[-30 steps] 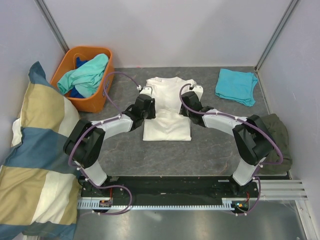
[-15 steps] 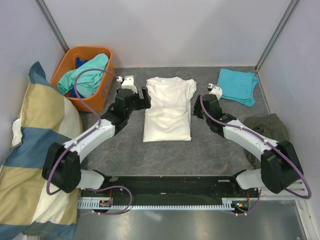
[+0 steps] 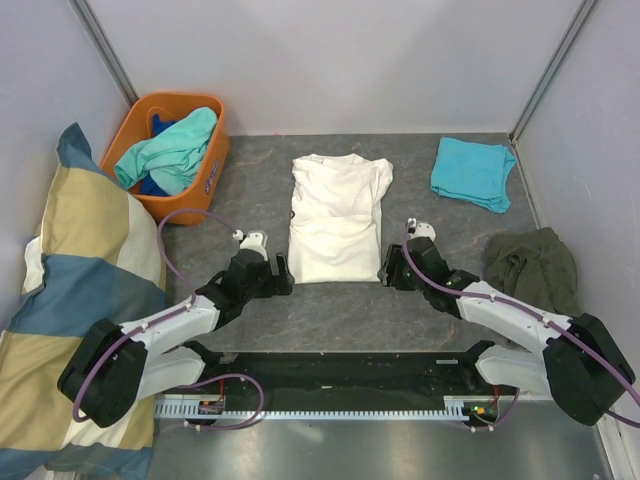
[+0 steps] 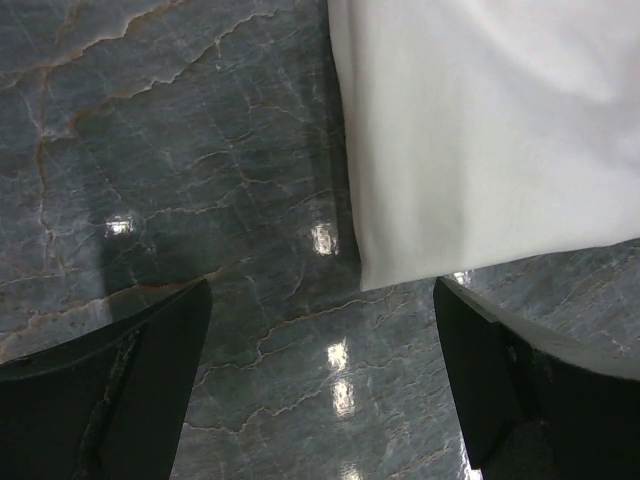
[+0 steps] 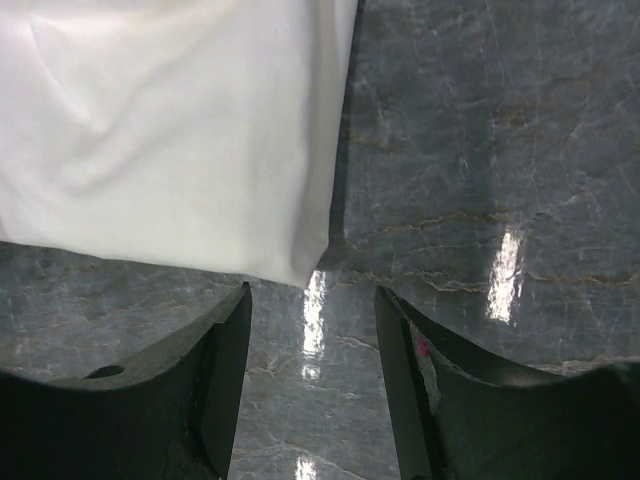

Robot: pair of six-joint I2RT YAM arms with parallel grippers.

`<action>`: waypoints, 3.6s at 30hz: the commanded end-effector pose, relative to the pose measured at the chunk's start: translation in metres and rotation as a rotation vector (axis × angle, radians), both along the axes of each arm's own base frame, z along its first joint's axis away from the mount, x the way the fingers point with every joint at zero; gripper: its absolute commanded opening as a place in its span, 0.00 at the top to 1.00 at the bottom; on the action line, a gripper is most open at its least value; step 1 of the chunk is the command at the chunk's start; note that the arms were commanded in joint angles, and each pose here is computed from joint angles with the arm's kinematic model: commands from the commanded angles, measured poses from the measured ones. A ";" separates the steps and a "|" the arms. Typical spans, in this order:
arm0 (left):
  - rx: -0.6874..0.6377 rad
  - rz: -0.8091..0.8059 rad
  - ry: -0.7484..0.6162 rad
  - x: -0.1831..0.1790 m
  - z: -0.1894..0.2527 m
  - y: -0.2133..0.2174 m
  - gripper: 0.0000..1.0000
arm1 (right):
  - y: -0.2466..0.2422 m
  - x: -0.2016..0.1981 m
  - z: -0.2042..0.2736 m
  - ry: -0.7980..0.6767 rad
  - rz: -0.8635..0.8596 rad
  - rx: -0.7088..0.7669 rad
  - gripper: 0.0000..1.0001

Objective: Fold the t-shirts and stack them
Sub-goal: Fold the tshirt

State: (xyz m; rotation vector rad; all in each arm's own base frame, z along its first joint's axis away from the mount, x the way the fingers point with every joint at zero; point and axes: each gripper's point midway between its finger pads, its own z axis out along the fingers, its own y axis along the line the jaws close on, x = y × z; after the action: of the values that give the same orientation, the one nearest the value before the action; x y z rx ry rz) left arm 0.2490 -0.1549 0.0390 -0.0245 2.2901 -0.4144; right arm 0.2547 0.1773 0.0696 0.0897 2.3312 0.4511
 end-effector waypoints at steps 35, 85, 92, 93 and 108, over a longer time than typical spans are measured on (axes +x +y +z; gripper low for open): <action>-0.166 -0.092 -0.015 0.011 -0.003 -0.045 0.86 | 0.035 0.015 -0.036 0.004 0.083 0.071 0.91; -0.061 -0.070 -0.204 -0.022 0.107 -0.037 0.98 | 0.005 -0.030 0.102 -0.290 -0.162 -0.137 1.00; -0.048 -0.102 -0.247 0.006 0.126 -0.047 0.98 | 0.005 0.001 0.122 -0.329 -0.174 -0.125 1.00; -0.045 -0.103 -0.251 0.010 0.128 -0.048 0.98 | 0.006 0.006 0.122 -0.328 -0.175 -0.134 1.00; -0.035 -0.089 -0.367 0.083 0.188 -0.051 0.98 | 0.031 0.084 0.152 -0.375 -0.142 -0.149 1.00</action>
State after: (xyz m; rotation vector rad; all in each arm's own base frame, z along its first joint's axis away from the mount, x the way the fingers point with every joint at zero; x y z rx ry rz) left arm 0.3065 -0.2036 0.1942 0.0872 2.0289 -0.4595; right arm 0.3098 0.1974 0.1973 0.1053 2.0260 0.1599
